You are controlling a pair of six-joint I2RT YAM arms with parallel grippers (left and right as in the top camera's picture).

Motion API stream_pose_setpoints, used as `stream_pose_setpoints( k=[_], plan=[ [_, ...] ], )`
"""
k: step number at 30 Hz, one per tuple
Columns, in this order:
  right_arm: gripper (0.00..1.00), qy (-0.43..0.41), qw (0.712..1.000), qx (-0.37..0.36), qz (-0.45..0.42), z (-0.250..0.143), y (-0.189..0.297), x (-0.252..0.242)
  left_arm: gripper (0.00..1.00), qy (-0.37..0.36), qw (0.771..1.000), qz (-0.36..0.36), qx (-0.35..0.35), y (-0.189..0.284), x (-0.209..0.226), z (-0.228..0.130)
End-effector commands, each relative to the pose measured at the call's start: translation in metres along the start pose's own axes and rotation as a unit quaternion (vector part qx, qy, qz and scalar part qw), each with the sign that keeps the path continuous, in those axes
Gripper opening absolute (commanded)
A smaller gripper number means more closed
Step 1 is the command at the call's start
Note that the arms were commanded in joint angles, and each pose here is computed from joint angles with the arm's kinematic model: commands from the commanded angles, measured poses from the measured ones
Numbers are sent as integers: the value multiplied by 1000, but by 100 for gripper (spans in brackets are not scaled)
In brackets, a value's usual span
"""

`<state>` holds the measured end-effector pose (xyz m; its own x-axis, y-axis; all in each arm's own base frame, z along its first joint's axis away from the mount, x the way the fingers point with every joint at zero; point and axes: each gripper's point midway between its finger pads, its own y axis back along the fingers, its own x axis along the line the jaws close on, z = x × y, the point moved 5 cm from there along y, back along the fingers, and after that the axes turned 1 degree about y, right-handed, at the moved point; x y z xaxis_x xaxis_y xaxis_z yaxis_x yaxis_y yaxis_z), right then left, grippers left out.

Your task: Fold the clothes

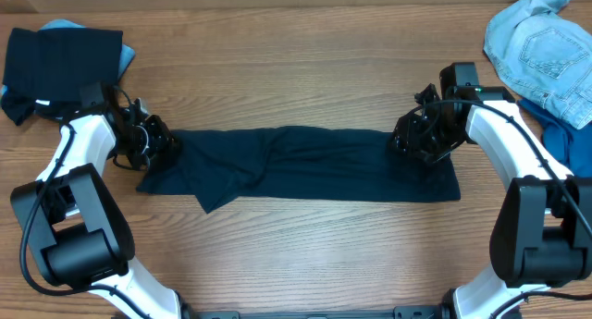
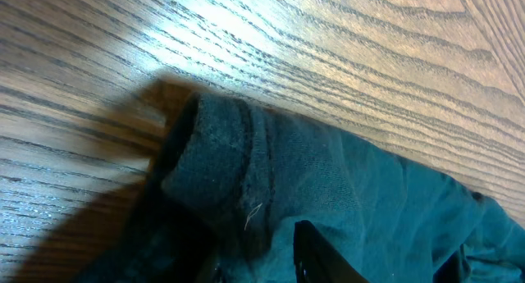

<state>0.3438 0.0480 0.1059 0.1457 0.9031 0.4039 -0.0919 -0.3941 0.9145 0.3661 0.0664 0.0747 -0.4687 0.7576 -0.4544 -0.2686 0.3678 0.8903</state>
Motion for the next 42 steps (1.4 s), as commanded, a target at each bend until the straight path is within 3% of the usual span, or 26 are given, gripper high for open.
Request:
stream_pose_setpoints(
  k=[1,5,10,14,18,21,25,32,35,38,42],
  plan=[
    [59,5,1000,-4,-1,0,4,2,27,-18,999,-25,-11,9,-12,6],
    [59,0,1000,3,-28,-4,4,-5,26,-27,996,-81,-10,10,-26,7],
    [60,-6,999,12,-34,-8,2,-8,28,-28,997,-77,-14,10,-25,9],
    [34,-19,999,9,-33,-14,-13,-15,28,-29,997,-69,-16,10,-23,9],
    [26,-38,999,-5,-31,-19,-33,-25,29,-28,997,-69,-15,10,-23,9],
    [26,-39,999,-8,-33,-25,-43,-31,29,-28,997,-69,-15,10,-23,9],
    [24,-101,989,-22,-109,-34,-54,-61,28,-29,997,-73,-15,10,-24,9],
    [23,-124,987,-30,-99,-35,-64,-79,28,-36,994,-101,-17,11,-32,11],
    [23,-122,987,-30,-98,-35,-65,-78,34,-44,992,-118,-22,12,-37,13],
    [23,-122,987,-30,-96,-35,-65,-77,47,-49,992,-112,-27,12,-35,14],
    [23,-122,987,-30,-96,-35,-65,-77,46,-60,992,-105,-14,11,-33,9]
  ],
)
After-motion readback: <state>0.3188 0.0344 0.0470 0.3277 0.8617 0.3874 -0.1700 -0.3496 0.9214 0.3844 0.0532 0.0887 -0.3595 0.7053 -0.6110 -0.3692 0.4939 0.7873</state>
